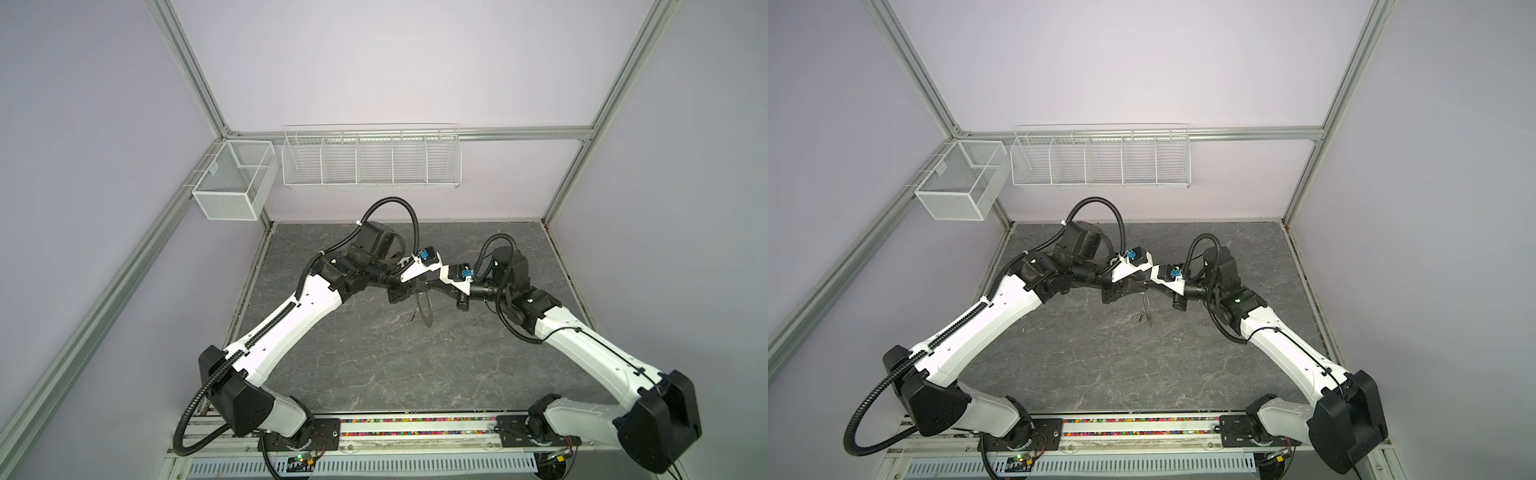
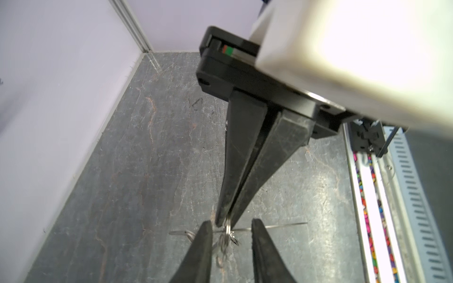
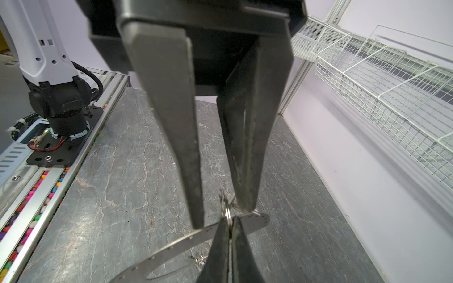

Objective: Attach keys to a key ring
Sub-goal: Insert the key into the keyring.

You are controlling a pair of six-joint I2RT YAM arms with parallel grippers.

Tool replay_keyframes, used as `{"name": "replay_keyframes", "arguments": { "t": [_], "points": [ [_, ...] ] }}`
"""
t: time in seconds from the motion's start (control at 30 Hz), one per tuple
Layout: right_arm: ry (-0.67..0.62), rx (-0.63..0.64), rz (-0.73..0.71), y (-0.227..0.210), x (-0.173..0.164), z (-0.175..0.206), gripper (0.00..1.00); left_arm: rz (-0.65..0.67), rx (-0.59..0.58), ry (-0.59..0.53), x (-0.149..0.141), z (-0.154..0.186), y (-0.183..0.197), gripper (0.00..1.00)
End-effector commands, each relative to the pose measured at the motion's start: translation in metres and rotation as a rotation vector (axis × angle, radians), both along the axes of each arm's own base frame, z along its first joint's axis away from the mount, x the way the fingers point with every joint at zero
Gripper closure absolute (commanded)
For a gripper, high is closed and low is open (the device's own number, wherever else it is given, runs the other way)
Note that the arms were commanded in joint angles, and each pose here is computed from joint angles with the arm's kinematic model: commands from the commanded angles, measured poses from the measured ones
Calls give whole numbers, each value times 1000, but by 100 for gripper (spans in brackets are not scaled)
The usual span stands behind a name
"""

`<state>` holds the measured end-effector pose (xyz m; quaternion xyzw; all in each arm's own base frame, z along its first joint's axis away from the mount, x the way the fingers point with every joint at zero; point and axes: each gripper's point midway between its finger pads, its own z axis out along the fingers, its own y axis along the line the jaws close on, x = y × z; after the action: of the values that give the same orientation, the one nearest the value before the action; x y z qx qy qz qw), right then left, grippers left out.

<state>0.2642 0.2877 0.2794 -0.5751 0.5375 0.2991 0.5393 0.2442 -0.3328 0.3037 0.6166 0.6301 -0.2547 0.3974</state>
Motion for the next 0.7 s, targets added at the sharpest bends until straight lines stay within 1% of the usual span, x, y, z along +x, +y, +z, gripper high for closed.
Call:
{"name": "replay_keyframes", "arguments": {
  "t": [0.0, 0.1, 0.2, 0.33, 0.43, 0.67],
  "points": [
    [-6, 45, 2, 4, 1, 6, 93, 79, -72, -28, 14, 14, 10, 63],
    [-3, 64, -12, 4, 4, 10, 93, 140, -134, -24, 24, 16, 20, 60],
    [-1, 86, -15, 4, 6, 16, 93, 150, -169, -32, 22, 12, 24, 59],
    [-1, 102, -3, 5, 6, 21, 93, 149, -187, 3, 20, 0, 21, 59],
    [2, 104, -2, 7, 8, 23, 93, 148, -207, 11, 21, -3, 19, 59],
    [-8, 119, 3, 8, 9, 27, 93, 147, -188, 8, 25, -13, 17, 60]
  ]
}}
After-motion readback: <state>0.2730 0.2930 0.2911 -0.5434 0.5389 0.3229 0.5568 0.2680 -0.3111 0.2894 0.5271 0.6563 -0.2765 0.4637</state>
